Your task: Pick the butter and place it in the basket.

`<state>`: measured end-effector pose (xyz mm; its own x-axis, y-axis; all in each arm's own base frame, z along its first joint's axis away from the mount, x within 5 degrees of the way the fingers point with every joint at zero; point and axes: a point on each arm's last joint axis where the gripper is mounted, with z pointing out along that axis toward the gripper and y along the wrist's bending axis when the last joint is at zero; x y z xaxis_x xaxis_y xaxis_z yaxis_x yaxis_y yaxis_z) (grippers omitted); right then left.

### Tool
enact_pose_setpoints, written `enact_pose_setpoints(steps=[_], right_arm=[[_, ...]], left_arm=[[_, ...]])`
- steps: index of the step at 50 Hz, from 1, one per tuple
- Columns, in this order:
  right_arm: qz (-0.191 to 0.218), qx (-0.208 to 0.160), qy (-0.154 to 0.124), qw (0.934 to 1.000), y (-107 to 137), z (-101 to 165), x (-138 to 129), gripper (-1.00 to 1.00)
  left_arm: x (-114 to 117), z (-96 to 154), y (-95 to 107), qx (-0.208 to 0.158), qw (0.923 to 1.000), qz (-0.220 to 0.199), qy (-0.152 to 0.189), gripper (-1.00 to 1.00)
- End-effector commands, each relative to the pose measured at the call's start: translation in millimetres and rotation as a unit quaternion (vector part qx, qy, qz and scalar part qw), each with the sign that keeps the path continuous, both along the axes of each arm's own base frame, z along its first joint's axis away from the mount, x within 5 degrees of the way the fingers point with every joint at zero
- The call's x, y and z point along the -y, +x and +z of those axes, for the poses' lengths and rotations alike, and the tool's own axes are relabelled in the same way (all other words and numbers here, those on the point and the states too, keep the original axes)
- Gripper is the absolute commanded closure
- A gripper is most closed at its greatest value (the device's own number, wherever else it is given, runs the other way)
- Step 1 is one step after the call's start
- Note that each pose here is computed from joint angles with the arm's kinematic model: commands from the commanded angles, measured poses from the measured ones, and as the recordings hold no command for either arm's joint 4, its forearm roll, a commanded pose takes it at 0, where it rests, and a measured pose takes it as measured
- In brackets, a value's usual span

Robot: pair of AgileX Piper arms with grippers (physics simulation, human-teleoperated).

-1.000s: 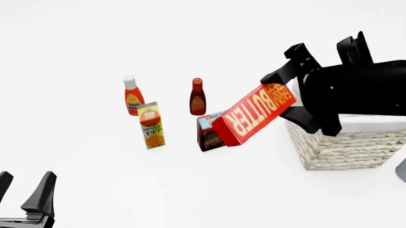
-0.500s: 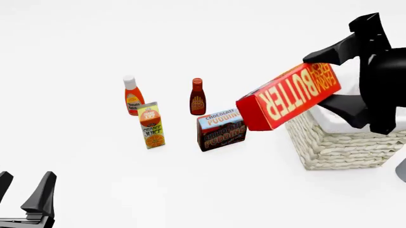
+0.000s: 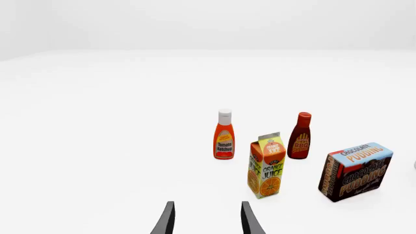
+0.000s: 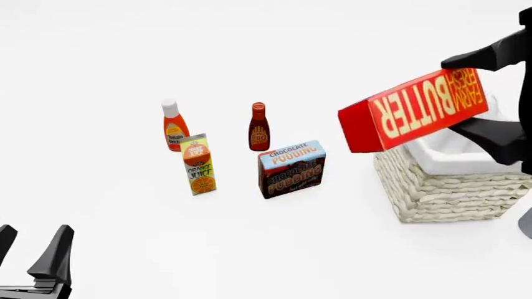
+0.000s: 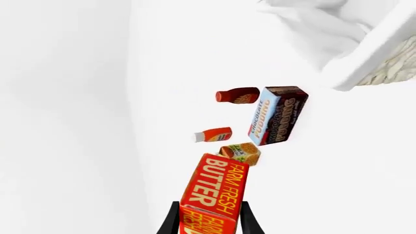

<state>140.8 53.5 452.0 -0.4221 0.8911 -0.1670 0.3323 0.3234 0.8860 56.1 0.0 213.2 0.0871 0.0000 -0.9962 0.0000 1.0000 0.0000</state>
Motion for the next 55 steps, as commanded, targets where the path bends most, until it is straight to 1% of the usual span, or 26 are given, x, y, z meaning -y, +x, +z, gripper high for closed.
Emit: enact_pose_setpoints(steps=[1,5,7,18,23,32,37,55], right_arm=[[-0.036,0.013,0.028,0.9989,-4.2,5.7,9.7,1.00],[-0.054,0.012,0.033,0.9979,-2.4,4.1,14.0,1.00],[-0.055,0.013,0.033,0.9978,-1.2,4.0,14.2,1.00],[-0.091,0.007,0.035,0.9952,6.3,-2.7,22.4,1.00],[-0.099,0.005,0.035,0.9945,3.7,-2.8,25.3,1.00],[-0.122,-0.002,0.042,0.9917,7.0,-8.3,30.3,1.00],[-0.126,-0.005,0.045,0.9909,9.5,-11.2,30.9,1.00],[-0.165,-0.003,0.050,0.9850,24.7,-13.9,41.0,1.00]], left_arm=[[0.0,0.0,0.0,0.000,1.0000,0.000,0.000,-1.00],[0.0,0.0,0.0,0.000,1.0000,0.000,0.000,-1.00],[0.0,0.0,0.0,0.000,1.0000,0.000,0.000,-1.00],[0.0,0.0,0.0,0.000,1.0000,0.000,0.000,-1.00],[0.0,0.0,0.0,0.000,1.0000,0.000,0.000,-1.00],[0.0,0.0,0.0,0.000,1.0000,0.000,0.000,-1.00],[0.0,0.0,0.0,0.000,1.0000,0.000,0.000,-1.00],[0.0,0.0,0.0,0.000,1.0000,0.000,0.000,-1.00]])
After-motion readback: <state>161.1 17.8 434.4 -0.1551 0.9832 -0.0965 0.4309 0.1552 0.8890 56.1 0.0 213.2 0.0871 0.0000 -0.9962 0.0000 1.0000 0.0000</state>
